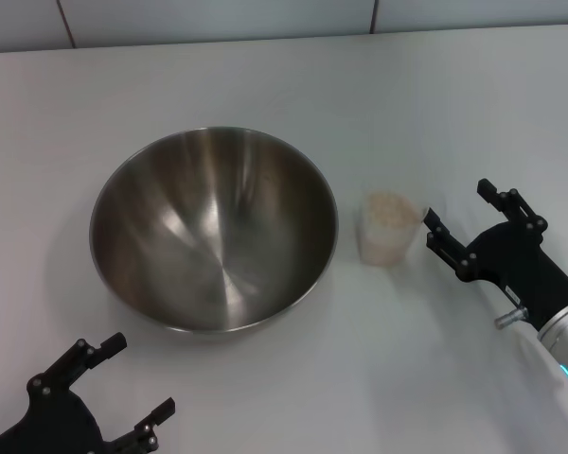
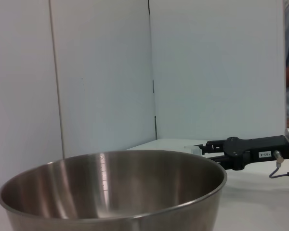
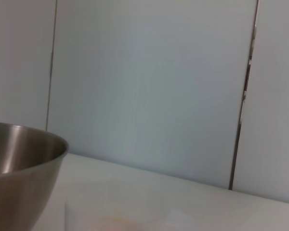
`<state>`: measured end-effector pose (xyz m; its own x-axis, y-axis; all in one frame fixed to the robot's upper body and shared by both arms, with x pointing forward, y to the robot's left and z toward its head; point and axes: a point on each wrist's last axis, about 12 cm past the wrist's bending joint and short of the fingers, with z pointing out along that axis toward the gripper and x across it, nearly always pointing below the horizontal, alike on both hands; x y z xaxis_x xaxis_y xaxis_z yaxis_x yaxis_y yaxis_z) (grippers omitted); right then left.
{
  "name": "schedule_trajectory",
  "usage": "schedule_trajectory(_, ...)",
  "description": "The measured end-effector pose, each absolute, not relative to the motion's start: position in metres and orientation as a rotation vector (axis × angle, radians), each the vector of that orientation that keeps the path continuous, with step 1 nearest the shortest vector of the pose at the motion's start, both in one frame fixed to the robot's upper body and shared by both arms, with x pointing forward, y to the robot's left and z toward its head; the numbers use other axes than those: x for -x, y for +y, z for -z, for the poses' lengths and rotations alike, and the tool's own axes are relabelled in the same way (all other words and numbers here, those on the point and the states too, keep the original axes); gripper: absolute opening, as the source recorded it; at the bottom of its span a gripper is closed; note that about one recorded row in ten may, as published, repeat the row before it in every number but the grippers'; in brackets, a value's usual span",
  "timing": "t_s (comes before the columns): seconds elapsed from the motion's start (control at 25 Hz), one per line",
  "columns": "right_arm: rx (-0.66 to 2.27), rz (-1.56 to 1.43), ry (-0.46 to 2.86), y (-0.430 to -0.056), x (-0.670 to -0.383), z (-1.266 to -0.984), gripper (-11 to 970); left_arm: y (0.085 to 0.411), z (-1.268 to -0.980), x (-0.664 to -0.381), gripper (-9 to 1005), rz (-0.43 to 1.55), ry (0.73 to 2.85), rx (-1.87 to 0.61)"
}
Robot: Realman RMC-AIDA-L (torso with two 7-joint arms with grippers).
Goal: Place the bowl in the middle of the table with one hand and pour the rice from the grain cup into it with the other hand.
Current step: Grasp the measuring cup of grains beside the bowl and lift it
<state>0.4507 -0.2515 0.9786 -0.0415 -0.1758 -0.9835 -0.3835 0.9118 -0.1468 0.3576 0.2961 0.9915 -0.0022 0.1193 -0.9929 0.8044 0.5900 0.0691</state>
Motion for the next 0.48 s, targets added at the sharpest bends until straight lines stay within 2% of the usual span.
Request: schedule_trajectory(0.48, 0.434, -0.167, 1.604, -0.250, -0.465, -0.984, 763, 0.296, -0.991, -0.358, 866, 0.648, 1.499, -0.821)
